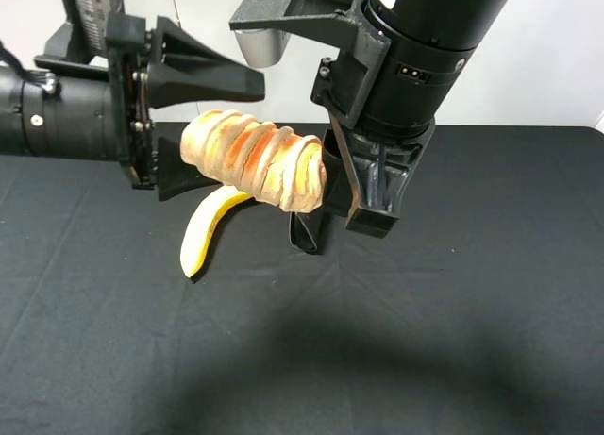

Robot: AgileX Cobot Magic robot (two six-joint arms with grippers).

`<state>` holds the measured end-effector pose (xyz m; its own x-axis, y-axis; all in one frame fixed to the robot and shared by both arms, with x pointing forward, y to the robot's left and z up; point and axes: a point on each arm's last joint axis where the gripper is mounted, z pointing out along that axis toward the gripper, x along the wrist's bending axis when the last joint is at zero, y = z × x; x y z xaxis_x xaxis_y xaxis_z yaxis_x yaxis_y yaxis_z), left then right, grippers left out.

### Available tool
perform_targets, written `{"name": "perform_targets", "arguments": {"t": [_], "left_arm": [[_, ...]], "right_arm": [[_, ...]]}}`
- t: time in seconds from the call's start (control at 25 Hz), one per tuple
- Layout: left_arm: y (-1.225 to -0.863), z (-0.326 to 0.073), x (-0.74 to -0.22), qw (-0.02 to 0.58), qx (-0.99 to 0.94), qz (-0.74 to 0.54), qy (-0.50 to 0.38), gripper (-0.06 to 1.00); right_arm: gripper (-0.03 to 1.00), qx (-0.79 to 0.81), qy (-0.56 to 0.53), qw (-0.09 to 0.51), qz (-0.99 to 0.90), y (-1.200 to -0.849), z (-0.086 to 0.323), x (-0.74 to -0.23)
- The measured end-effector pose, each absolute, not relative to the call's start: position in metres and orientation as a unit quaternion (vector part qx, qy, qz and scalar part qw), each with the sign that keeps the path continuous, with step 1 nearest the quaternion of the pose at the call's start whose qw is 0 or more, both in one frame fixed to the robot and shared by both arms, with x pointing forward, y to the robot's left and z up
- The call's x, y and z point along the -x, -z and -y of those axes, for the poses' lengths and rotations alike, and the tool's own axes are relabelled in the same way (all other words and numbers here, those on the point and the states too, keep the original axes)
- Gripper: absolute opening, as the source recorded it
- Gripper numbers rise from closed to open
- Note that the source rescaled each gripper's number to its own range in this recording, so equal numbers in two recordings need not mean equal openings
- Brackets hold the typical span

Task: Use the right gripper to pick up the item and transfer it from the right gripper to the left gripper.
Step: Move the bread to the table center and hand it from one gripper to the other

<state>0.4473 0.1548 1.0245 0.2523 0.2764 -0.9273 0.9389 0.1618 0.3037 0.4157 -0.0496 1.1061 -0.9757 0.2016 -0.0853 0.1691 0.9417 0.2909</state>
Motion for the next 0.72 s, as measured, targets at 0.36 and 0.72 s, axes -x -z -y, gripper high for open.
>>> {"name": "perform_targets", "arguments": {"t": [0.36,0.72], "left_arm": [[-1.0285,-0.1451,-0.4452,0.543,-0.575,-0.516,0.328,0.97],[-1.0308,-0.1441,-0.442,0.54,-0.57,-0.509,0.353,0.82]], "right_arm": [[0.02,-0.094,-0.141,0.056,-0.984,-1.106,0.0498,-0.4156],[0.02,-0.094,-0.141,0.056,-0.984,-1.106,0.0498,-0.4155]]}}
